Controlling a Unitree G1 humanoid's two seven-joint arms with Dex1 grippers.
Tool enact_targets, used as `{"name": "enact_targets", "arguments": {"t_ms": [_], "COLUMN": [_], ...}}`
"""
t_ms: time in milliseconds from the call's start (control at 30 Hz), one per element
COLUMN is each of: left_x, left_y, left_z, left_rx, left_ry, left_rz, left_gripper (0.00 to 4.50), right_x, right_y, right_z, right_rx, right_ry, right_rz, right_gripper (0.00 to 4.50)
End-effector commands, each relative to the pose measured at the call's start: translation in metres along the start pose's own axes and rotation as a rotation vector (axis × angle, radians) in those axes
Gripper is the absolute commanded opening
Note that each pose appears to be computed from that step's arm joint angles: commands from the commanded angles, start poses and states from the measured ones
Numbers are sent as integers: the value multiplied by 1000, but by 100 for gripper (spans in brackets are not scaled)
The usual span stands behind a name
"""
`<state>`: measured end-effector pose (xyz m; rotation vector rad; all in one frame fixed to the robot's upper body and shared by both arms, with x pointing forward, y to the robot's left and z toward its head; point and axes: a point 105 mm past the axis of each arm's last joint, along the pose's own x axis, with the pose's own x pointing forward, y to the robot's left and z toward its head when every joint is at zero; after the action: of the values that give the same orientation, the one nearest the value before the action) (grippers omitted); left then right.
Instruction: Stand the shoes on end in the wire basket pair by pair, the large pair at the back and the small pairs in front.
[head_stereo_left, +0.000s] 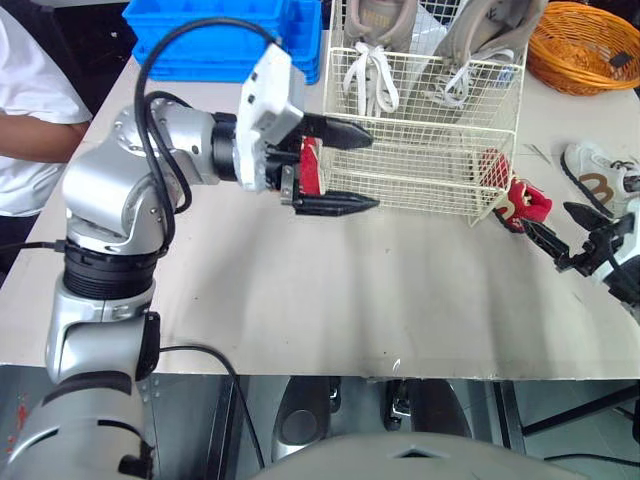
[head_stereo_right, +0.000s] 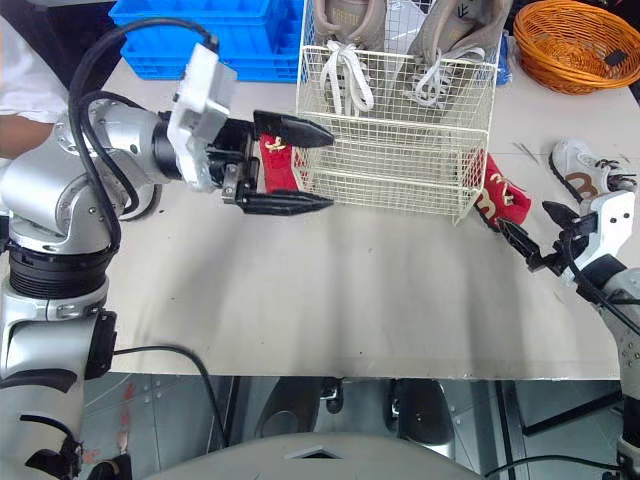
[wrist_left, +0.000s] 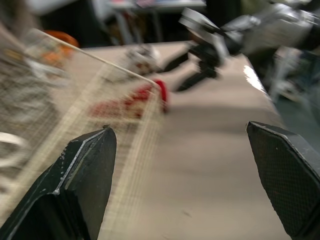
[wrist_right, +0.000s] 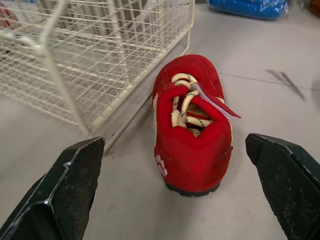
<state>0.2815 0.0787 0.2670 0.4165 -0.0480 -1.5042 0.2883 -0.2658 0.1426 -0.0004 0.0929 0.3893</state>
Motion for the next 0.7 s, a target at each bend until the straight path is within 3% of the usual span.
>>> {"name": "enact_targets", "arguments": {"t_ms": [33, 133, 400, 467, 700], "left_x": [4, 5, 8, 8, 10], "left_y": [-6, -6, -9, -10, -11], "left_z": [12, 11, 12, 12, 11], "left_rx": [44, 46, 48, 49, 53], "left_ry": [-2, 1, -9, -10, -17], "left_rz": [-47, -52, -76, -80, -87], "left_gripper": [447, 447, 450, 450, 450], "right_x": [7, 10, 14, 13, -6], "right_y": [-2, -4, -6, -6, -31], "right_z": [3, 2, -5, -5, 28], "right_rx": [11, 30, 14, 10, -83], "right_ry": [-17, -21, 1, -7, -157], "right_rz": [18, 24, 22, 15, -128], "right_gripper": [450, 450, 78, 7, 7]}}
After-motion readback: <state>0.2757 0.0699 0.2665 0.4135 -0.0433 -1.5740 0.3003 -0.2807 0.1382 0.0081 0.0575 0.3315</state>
